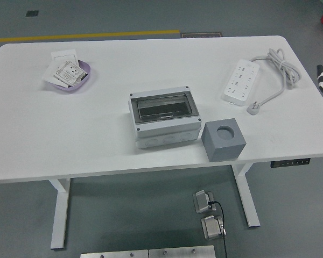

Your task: Pick up the cylinder from the cube,place it in the box,flap close box

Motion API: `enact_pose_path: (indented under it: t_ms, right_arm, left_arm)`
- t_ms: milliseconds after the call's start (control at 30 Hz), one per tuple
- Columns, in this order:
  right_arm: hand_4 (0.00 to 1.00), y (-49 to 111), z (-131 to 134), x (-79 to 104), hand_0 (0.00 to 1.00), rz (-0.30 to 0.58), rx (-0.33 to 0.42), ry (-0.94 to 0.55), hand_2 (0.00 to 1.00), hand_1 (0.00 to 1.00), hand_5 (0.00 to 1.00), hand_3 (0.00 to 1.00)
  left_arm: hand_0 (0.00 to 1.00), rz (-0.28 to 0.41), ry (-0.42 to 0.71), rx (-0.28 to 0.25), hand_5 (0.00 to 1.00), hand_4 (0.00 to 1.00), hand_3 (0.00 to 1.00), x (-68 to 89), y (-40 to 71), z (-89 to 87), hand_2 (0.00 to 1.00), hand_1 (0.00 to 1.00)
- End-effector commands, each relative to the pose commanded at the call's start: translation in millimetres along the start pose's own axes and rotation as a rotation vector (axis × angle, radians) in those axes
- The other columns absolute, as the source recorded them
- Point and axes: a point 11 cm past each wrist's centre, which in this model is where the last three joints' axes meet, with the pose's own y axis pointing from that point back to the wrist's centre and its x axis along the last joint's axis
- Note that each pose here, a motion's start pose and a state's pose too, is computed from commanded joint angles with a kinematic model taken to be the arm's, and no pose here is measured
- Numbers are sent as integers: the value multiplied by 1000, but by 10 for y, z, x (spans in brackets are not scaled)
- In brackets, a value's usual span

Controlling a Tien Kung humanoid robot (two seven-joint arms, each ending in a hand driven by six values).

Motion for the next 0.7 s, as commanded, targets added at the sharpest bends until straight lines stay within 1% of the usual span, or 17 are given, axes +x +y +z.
enact_pose_path:
  t_ms: [233, 400, 467, 500, 667, 700]
  right_arm:
    - [707, 19, 61, 45, 756, 25, -15, -29, 680, 644, 175, 780]
    - [710, 20, 69, 57, 758, 38, -12, -60, 679, 643, 180, 780]
    - [710, 20, 74, 56, 758, 45, -10, -82, 679, 643, 180, 780]
    - [721, 19, 76, 54, 757, 48, -9, -91, 681, 643, 199, 778]
    - [721, 15, 75, 19, 757, 55, -3, -124, 681, 643, 199, 778]
    - [734, 16, 73, 13, 756, 55, -3, -126, 679, 642, 217, 777]
  left_arm:
    - [781, -4, 2, 5, 79, 702, 587, -23, -9, -17, 750, 778]
    - [781, -4, 3, 6, 79, 703, 587, -27, -10, -19, 750, 778]
    - [781, -5, 3, 5, 79, 703, 587, -29, -10, -17, 750, 778]
    - [781, -5, 3, 5, 79, 702, 587, -30, -10, -17, 750, 778]
    - [781, -7, 2, 7, 79, 702, 587, -40, -12, -21, 750, 778]
    - [781, -6, 2, 7, 79, 702, 587, -39, -12, -22, 750, 778]
